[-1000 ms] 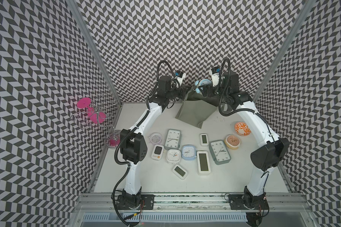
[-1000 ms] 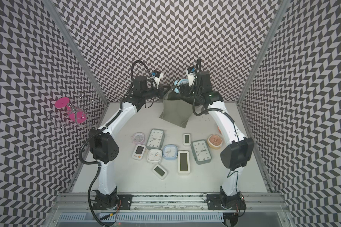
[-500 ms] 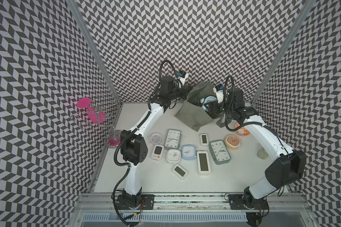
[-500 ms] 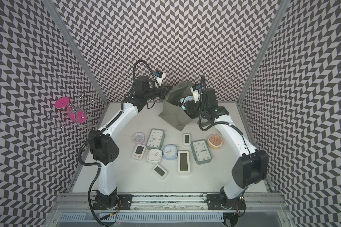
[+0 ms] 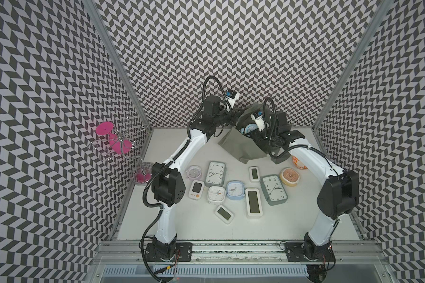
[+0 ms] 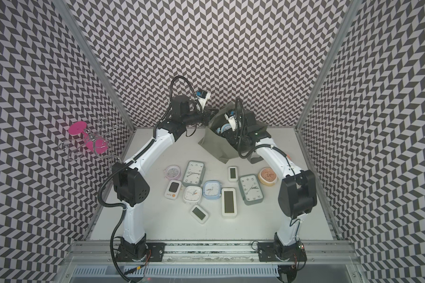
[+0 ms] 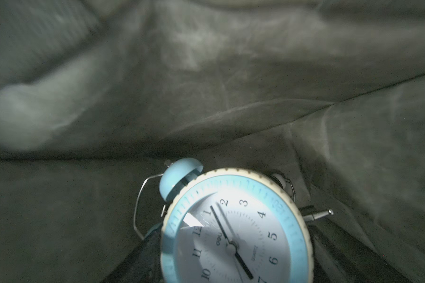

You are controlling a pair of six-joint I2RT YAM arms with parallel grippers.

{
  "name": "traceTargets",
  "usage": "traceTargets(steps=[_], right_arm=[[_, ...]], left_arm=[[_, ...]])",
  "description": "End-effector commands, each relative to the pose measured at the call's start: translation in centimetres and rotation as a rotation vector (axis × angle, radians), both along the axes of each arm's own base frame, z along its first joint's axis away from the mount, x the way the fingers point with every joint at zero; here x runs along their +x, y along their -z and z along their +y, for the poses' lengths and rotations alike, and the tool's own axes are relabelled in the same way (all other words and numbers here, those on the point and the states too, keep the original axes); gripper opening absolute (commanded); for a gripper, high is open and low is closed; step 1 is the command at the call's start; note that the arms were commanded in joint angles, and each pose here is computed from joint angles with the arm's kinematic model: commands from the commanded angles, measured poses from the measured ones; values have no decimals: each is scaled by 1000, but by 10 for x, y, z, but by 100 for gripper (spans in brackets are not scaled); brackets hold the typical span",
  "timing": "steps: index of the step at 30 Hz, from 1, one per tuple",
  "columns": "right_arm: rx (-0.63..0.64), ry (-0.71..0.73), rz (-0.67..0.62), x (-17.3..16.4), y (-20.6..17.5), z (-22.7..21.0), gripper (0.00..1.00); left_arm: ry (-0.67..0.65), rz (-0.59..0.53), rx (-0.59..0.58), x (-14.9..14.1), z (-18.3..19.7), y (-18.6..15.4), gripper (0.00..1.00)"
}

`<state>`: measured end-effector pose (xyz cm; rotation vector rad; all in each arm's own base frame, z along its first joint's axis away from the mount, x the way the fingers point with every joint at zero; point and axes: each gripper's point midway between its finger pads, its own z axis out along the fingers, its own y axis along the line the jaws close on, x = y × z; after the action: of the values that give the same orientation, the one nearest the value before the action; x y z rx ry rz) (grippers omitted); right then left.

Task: Put the alarm clock into the canvas bag
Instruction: Place the alarm at the canvas bag.

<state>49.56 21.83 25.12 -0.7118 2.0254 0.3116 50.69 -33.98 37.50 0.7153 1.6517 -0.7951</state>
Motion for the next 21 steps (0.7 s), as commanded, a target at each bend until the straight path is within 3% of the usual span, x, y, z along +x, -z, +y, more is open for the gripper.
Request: traceTargets(steps=[1,9,15,17,21], right_arm=[[6,-21,-146,21,-19,8,43],[-3,15,-61,53,35,13,44],[-8,27,-7,61,55,16,55],[-9,25,-16,60,54,15,67],[-3,42,-31,56,41,11,100]], left_arm=[[-3,-49,-28,-7,-1,-35,0],[-4,-57,-27,-9,0,-37,0],[-36,-55,-17,-5,4,-36,0],[-59,-49,-10,0,8,-33,0],[-71,-38,-11,6,13,-32,0]])
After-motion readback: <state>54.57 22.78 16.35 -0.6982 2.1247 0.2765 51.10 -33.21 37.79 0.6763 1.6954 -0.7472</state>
